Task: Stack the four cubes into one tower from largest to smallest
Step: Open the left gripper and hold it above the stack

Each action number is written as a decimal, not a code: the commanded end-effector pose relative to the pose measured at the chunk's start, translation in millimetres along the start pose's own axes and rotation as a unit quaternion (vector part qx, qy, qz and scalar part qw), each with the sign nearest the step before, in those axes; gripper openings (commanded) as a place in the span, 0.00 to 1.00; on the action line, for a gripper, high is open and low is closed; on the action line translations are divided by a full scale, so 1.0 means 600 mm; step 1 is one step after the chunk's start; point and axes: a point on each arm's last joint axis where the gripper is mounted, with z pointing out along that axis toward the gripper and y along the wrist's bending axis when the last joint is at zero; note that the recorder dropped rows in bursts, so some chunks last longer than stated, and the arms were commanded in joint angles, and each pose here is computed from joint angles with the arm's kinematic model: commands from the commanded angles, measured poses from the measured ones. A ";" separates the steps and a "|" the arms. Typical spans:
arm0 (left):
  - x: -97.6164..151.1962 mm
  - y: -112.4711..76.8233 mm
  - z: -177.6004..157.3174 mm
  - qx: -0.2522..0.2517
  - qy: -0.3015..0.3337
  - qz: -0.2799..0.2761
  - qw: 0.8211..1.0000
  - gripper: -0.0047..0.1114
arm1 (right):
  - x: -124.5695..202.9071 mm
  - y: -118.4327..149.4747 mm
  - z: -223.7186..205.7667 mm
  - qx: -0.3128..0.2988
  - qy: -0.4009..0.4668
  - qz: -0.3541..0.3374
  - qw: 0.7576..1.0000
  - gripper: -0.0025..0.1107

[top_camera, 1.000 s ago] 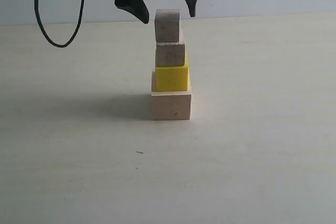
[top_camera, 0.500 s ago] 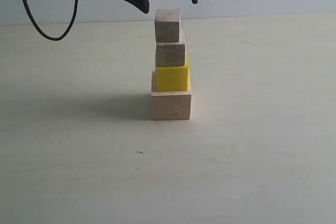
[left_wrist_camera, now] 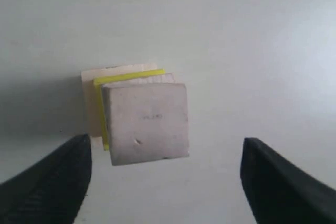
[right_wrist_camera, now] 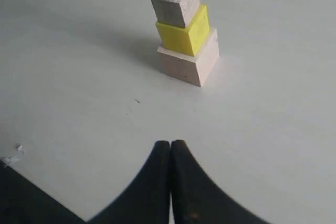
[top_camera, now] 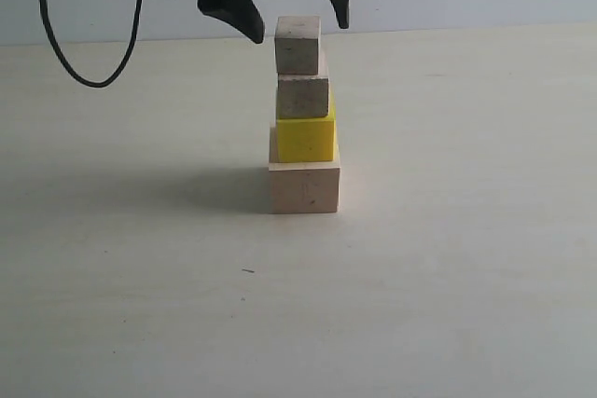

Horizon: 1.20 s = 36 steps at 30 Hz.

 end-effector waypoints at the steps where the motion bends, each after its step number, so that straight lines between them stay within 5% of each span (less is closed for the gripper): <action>1: 0.006 -0.007 -0.003 0.011 0.004 0.005 1.000 0.69 | 0.002 0.000 -0.002 -0.001 -0.004 -0.004 1.000 0.02; 36: 0.008 -0.012 0.019 0.017 0.024 0.012 1.000 0.69 | 0.002 0.000 -0.002 -0.001 -0.003 -0.005 1.000 0.02</action>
